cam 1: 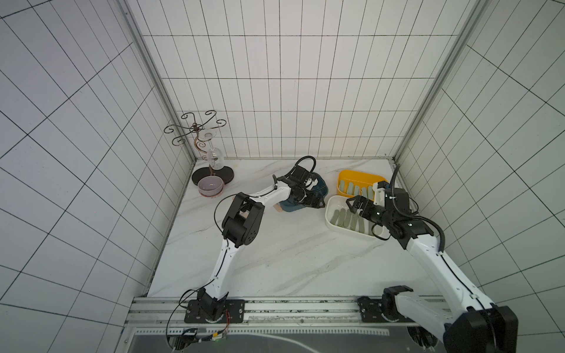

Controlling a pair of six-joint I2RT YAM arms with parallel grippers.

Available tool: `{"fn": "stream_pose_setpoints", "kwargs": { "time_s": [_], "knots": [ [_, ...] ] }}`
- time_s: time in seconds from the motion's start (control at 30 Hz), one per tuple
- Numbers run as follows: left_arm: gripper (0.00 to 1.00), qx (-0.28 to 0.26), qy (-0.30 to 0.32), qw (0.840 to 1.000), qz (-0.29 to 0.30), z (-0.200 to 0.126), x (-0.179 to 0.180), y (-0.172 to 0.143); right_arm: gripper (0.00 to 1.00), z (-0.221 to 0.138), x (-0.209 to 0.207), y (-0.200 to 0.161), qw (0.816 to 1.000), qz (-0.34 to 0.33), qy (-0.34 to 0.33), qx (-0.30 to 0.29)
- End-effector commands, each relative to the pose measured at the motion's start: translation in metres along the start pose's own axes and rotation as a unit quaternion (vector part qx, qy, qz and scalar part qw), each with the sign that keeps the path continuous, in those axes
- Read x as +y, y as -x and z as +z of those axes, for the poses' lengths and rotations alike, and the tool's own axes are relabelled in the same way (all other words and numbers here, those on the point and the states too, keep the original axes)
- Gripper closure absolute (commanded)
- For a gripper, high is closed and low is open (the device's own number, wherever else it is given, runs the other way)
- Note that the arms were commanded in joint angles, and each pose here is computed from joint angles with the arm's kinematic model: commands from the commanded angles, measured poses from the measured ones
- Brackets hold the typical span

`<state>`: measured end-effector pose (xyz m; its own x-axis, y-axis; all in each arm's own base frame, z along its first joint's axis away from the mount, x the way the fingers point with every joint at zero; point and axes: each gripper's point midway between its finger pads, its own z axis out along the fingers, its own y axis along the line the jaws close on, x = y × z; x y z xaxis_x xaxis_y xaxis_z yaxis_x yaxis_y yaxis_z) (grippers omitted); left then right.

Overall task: Place the fruit knives into the storage box by color
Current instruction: Move the storage box to the center of the board.

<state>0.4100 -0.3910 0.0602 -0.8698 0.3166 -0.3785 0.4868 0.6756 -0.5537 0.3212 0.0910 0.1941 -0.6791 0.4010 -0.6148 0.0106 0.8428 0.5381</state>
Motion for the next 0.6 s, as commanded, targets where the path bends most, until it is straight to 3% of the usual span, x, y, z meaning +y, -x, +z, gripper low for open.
{"fn": "stream_pose_setpoints", "kwargs": {
  "time_s": [0.0, 0.37, 0.57],
  "knots": [
    [0.03, 0.004, -0.018, 1.0, 0.016, -0.015, -0.013, -0.002, 0.0, 0.007, -0.01, -0.016, 1.0, 0.007, -0.005, 0.016],
    [0.03, -0.002, 0.004, 1.0, -0.016, -0.043, 0.024, -0.024, 0.0, 0.009, -0.008, -0.014, 1.0, 0.006, 0.002, 0.014],
    [0.03, -0.023, 0.002, 1.0, -0.015, -0.062, 0.024, -0.012, 0.0, 0.012, -0.007, -0.015, 1.0, 0.008, 0.006, 0.016]
  ]
}}
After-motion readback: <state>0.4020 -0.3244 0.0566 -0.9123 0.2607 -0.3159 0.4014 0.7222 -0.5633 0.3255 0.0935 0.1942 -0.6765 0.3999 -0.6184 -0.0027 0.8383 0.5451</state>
